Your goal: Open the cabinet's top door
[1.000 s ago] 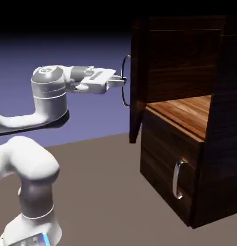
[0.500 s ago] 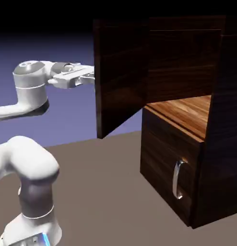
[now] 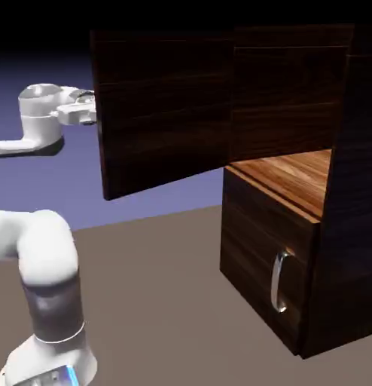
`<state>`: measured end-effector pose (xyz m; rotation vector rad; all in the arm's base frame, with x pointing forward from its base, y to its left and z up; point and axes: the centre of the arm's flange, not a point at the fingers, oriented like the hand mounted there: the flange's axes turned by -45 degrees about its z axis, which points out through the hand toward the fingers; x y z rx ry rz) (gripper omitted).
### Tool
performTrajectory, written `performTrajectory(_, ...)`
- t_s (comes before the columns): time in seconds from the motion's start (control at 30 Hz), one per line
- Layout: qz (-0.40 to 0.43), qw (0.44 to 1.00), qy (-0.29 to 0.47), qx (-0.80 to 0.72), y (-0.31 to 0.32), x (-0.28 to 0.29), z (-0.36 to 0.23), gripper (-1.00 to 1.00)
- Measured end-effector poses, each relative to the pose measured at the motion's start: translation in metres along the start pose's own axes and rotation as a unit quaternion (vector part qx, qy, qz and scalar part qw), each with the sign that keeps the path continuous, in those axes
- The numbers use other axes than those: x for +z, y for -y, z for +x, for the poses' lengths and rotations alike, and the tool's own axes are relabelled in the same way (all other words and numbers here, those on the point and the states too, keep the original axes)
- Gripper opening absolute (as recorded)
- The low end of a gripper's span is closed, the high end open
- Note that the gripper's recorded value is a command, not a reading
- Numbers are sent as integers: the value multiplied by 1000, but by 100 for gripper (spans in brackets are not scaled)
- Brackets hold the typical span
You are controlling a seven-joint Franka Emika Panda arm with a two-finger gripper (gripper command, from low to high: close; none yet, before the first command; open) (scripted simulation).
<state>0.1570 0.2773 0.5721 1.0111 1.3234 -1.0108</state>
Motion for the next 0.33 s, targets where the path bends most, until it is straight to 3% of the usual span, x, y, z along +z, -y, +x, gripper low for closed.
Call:
performTrajectory(0.3,99,995,0,0,-35,-65,0,-100)
performTrajectory(0.33,108,994,0,0,-39,-71,0,100)
